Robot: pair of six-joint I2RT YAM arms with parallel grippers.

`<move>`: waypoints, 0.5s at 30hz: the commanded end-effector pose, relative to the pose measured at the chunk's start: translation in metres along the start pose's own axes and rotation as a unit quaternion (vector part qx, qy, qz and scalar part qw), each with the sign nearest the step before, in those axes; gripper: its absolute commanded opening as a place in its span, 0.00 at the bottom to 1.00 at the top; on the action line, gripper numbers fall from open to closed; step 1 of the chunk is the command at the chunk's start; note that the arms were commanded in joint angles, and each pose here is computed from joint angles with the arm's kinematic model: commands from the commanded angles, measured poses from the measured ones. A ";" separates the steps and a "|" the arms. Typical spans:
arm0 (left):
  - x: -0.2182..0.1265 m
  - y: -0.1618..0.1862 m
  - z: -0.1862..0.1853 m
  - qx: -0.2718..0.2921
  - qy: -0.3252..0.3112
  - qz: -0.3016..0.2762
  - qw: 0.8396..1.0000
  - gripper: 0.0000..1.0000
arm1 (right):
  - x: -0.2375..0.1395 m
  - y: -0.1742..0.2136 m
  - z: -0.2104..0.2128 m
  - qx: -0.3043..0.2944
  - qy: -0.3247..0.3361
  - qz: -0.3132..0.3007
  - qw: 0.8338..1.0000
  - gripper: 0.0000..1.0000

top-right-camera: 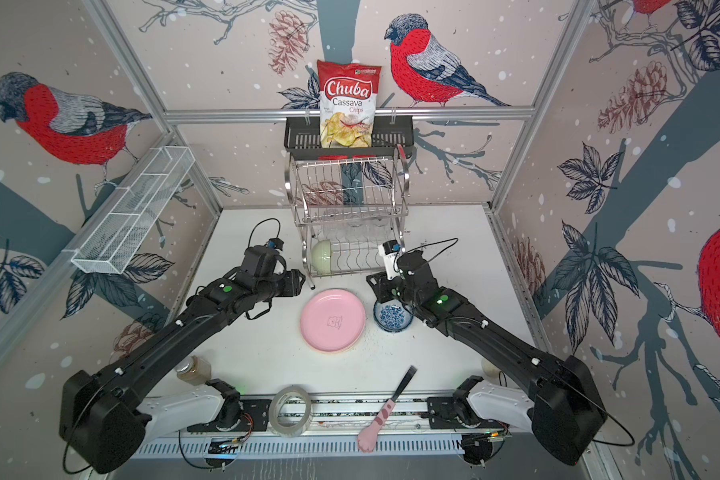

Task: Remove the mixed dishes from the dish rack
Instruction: 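Raise the right gripper back toward the pale green bowl in the rack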

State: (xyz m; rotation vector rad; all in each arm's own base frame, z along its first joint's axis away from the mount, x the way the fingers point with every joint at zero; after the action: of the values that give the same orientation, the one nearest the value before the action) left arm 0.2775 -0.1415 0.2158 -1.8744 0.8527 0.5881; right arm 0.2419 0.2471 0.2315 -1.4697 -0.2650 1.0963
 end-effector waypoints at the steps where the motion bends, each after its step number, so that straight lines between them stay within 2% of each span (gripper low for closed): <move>1: 0.003 -0.017 -0.012 -0.007 0.029 -0.035 0.999 0.60 | 0.010 -0.030 0.019 -0.058 -0.042 -0.074 0.995 0.28; 10: 0.027 -0.029 -0.014 -0.008 0.005 -0.042 0.999 0.58 | 0.067 -0.040 0.019 -0.057 -0.086 -0.096 0.990 0.36; 15: 0.038 -0.032 -0.009 -0.016 -0.014 -0.049 0.999 0.53 | 0.093 -0.042 0.013 -0.040 -0.117 -0.110 0.986 0.38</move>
State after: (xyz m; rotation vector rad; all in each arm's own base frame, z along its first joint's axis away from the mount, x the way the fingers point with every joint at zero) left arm 0.3165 -0.1527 0.2039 -1.8850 0.7962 0.5979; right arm 0.2927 0.3208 0.2109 -1.4100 -0.5104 1.1203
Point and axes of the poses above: each gripper's point midway between its finger pads, its own x axis out along the fingers, its own z axis along the line the jaws close on, y = z × x, the point moved 5 cm from there along -x, back along the fingers, and after that the axes turned 13 degrees about -x, right-handed, at the moved point
